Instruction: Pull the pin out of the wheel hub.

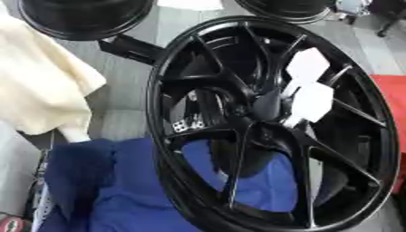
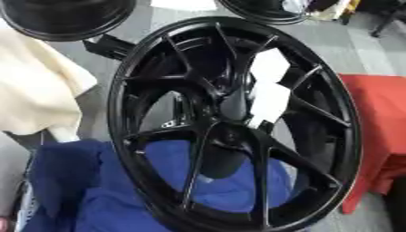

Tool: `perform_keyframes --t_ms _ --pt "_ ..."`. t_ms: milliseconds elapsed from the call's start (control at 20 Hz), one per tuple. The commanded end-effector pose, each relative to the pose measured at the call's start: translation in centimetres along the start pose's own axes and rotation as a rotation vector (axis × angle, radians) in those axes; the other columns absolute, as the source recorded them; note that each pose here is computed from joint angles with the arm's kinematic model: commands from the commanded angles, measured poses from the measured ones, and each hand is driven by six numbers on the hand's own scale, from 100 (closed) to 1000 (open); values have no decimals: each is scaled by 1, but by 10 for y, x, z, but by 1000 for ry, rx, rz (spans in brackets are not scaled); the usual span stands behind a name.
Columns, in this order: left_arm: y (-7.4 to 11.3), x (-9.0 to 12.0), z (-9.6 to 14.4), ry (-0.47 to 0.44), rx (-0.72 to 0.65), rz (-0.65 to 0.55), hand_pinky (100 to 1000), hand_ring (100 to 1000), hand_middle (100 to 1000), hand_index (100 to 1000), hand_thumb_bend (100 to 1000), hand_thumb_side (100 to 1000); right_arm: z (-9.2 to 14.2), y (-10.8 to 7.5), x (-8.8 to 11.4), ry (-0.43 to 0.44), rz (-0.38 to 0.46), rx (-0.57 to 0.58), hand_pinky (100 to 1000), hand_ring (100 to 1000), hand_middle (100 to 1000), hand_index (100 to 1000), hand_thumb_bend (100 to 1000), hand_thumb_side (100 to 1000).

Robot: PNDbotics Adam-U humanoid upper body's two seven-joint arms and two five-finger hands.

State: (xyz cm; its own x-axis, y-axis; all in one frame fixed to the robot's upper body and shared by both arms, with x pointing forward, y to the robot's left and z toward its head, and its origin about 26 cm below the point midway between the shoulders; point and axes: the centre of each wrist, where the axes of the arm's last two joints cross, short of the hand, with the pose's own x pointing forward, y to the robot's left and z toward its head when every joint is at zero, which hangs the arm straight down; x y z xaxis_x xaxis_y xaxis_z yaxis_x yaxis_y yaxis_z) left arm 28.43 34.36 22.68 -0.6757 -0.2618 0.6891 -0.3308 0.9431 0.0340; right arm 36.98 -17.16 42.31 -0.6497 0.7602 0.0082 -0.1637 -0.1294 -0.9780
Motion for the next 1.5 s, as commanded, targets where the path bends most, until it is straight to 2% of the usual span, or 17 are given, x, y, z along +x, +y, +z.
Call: perform_keyframes --t_ms 50,400,500,550,850,1500 --pt "2 9 -6 -33 -19 -16 750 758 642 762 100 700 5 -9 0 6 2 -10 857 812 768 826 100 100" --pt "1 8 -6 -29 -18 -11 750 758 642 762 100 703 6 1 -3 -29 13 22 872 863 840 886 103 100" --pt "1 9 -6 -27 -21 -7 750 759 642 762 100 705 7 5 -4 -56 26 35 876 874 844 894 229 100" --pt "0 9 -6 -26 -21 -5 750 759 642 762 100 705 8 7 -4 -71 31 41 876 875 838 895 245 100" --pt "0 9 -7 -26 -23 0 751 758 640 761 100 705 18 17 -7 -93 55 57 884 885 850 906 187 100" --pt "-2 9 -8 -25 -24 14 750 755 633 758 100 709 33 29 -5 -77 113 63 885 891 866 916 189 100"
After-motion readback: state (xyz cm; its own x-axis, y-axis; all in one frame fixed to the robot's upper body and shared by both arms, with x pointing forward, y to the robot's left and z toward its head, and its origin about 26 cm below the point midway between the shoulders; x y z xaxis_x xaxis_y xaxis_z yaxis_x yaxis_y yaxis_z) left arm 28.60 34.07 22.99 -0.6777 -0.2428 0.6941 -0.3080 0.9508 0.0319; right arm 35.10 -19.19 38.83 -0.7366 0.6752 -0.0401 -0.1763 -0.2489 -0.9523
